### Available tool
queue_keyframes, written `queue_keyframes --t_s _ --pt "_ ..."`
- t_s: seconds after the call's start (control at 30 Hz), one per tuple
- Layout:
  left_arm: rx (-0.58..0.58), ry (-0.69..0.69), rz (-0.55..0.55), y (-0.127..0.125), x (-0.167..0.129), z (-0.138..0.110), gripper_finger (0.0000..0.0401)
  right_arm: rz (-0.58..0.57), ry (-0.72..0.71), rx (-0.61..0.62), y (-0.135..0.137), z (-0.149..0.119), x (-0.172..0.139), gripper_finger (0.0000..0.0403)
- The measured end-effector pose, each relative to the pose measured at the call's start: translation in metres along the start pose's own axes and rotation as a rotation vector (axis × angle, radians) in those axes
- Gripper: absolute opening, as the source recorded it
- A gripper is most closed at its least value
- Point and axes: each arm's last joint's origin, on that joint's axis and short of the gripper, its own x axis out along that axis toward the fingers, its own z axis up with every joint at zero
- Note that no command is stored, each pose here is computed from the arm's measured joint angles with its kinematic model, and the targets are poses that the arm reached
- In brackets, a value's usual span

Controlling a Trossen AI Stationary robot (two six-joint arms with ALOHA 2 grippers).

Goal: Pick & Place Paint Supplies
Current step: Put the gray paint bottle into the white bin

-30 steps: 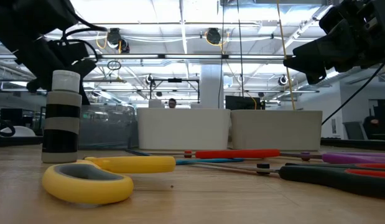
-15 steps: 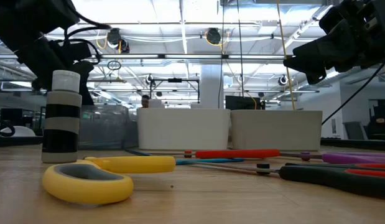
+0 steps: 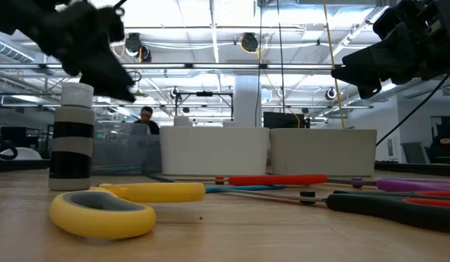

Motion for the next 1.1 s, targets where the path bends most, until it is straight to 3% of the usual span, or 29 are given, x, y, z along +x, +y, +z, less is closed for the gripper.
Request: queue_keyframes --t_s 0.2,0.47,0.67,1.1 --pt "0.130 0.003 -0.339 -0.021 -0.004 0.003 0.0251 -0.001 -0.001 0.000 0.000 0.000 0.000 0.0171" --pt "0.329 0.105 -0.465 -0.042 -0.014 -0.018 0.0233 -0.001 0.000 0.000 0.000 0.000 0.000 0.0171" --pt "0.443 0.133 -0.422 -0.054 -0.012 -0.035 0.0224 0.000 0.000 0.000 0.000 0.000 0.000 0.0171" --pt "0.472 0.160 -0.303 -0.057 0.003 -0.047 0.0263 0.000 -0.002 0.000 0.000 0.000 0.000 0.0171"
